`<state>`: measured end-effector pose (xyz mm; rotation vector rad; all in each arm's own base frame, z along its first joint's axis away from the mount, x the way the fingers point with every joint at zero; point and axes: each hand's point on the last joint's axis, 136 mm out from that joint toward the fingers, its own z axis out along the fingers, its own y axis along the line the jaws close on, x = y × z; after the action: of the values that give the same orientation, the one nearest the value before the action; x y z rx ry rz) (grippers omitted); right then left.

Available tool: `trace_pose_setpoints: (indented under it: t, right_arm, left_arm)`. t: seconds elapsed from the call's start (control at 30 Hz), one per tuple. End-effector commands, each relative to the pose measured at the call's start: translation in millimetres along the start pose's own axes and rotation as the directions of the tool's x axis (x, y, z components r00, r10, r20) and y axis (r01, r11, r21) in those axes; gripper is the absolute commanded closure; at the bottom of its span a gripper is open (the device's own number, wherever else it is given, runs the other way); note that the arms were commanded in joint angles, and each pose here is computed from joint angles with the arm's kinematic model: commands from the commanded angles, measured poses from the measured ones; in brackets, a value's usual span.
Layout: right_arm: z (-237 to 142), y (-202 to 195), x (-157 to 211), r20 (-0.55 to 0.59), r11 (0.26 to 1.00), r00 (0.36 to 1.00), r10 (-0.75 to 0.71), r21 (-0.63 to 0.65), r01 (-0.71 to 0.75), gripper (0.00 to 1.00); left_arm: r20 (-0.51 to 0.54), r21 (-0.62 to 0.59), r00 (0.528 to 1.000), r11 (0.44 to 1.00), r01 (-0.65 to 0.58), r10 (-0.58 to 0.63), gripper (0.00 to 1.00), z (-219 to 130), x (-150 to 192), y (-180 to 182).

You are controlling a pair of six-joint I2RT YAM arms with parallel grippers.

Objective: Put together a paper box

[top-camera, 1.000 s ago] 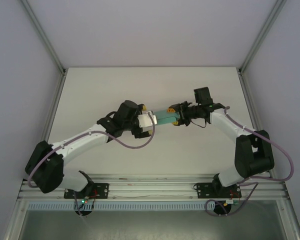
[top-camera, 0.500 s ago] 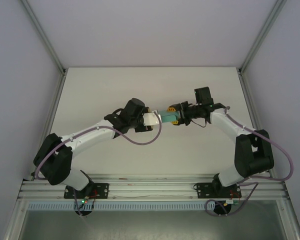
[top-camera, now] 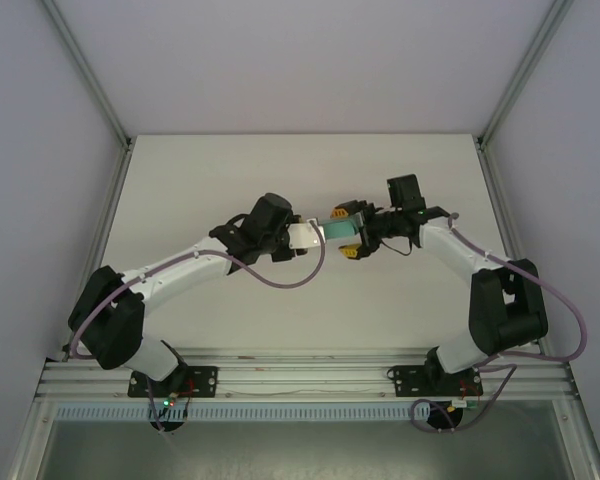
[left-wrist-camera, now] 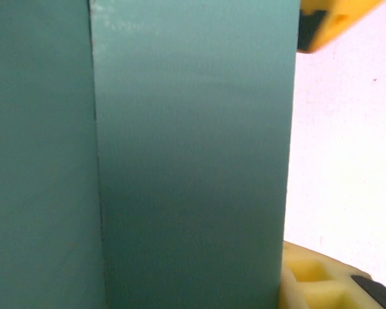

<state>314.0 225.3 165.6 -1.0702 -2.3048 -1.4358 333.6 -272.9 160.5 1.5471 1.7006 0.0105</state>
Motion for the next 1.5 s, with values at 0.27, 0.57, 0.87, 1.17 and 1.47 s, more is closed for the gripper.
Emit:
trace_pose_setpoints:
  t: [0.27, 0.57, 0.87, 1.17, 1.47]
  right_arm:
    - [-124, 58, -46, 0.572, 0.846, 0.665, -0.481, 0.104, 0.523, 0.00]
    - [-157, 61, 36, 0.496, 0.163, -0.027, -0.868, 0.335, 0.928, 0.00]
    - [-109, 15, 21, 0.285, 0.130, 0.028, -0.958, 0.348, 0.928, 0.11]
    - [-45, -6, -18, 0.042, 0.014, -0.006, -0.999, 0.464, 0.886, 0.29]
    - [-10, -1, -20, -0.006, -0.041, -0.042, -0.999, 0.402, 0.915, 0.61]
  left_arm:
    - [-0.091, 0.184, 0.994, 0.982, -0.048, 0.065, 0.60, -13, 14, -24]
    - [-0.229, 0.459, 0.971, 0.887, 0.043, 0.072, 0.56, -9, 48, -58]
    - [-0.309, 0.540, 0.951, 0.827, 0.155, 0.024, 0.54, 17, 50, -54]
    - [-0.338, 0.558, 0.941, 0.808, 0.192, 0.010, 0.53, 27, 55, -57]
    - [-0.344, 0.538, 0.939, 0.816, 0.211, -0.017, 0.54, 33, 53, -53]
